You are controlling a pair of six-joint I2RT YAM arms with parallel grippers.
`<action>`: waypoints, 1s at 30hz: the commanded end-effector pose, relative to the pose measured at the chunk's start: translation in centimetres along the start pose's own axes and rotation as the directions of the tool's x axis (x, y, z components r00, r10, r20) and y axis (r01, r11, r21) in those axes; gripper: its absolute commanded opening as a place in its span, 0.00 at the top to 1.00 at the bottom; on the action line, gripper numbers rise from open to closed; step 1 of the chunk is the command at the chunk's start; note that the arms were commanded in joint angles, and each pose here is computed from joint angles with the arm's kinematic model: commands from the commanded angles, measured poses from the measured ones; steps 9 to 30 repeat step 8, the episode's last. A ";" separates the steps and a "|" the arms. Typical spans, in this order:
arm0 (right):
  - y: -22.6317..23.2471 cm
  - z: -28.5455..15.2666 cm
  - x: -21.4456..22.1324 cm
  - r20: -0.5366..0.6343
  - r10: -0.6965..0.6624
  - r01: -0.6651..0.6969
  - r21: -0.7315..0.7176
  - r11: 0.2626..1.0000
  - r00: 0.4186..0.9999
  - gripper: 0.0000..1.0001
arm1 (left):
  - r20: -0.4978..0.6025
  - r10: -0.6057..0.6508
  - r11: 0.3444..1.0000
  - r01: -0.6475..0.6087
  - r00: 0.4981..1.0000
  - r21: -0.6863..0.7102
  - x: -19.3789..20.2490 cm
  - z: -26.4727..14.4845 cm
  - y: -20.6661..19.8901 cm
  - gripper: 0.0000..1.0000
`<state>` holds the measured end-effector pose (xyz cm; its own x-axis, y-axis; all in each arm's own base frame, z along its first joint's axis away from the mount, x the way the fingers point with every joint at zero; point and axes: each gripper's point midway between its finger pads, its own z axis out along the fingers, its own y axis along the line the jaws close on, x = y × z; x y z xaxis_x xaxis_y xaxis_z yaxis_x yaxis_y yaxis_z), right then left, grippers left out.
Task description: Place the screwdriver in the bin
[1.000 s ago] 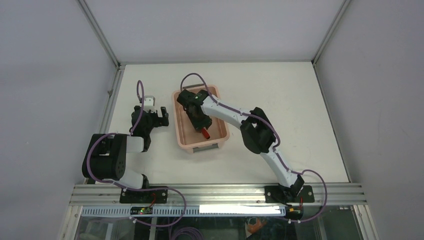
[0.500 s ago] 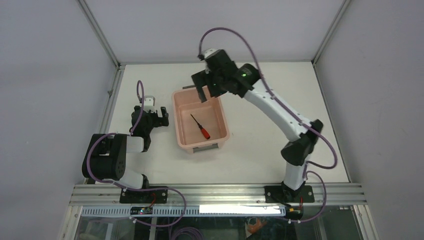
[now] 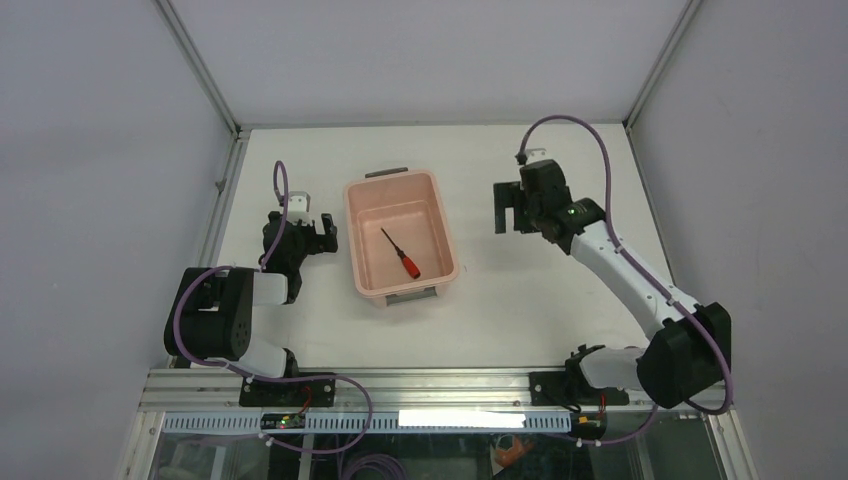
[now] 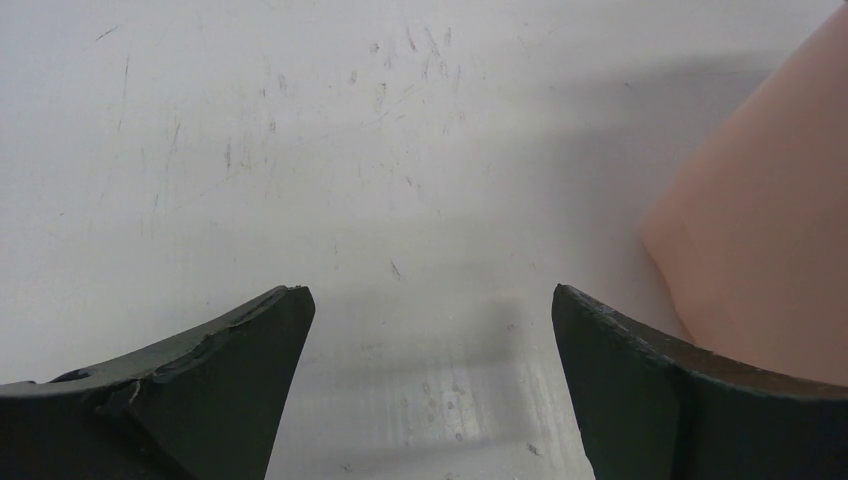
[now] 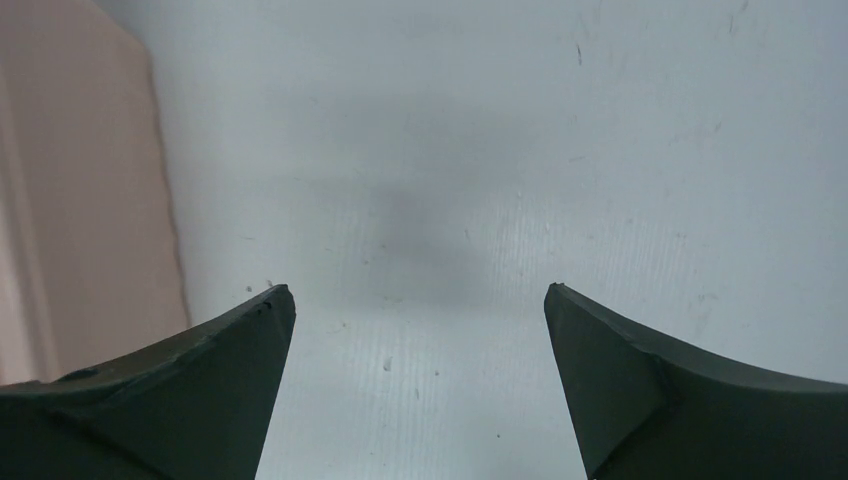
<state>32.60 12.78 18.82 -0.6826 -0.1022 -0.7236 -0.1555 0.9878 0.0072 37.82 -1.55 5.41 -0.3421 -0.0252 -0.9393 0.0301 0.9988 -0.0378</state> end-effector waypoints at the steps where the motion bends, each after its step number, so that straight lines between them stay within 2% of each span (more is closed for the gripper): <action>1: -1.4 0.1 -1.3 0.193 0.128 -0.140 0.049 0.989 0.973 0.01 | 0.096 -0.016 1.000 0.016 0.995 0.002 -2.9 0.6 -0.2 0.01; 5: -2.0 1.4 1.3 0.167 0.177 -0.193 0.086 0.977 0.970 0.01 | 0.095 -0.016 1.000 0.016 0.995 0.003 -2.9 0.6 -0.2 0.01; 8: -2.4 1.1 1.1 0.200 0.221 -0.244 0.098 0.965 0.955 0.01 | 0.094 -0.017 1.000 0.017 0.995 0.003 -2.9 0.6 -0.2 0.01; 30: -2.4 1.1 1.1 0.200 0.221 -0.244 0.098 0.965 0.955 0.01 | 0.094 -0.017 1.000 0.017 0.995 0.003 -2.9 0.6 -0.2 0.01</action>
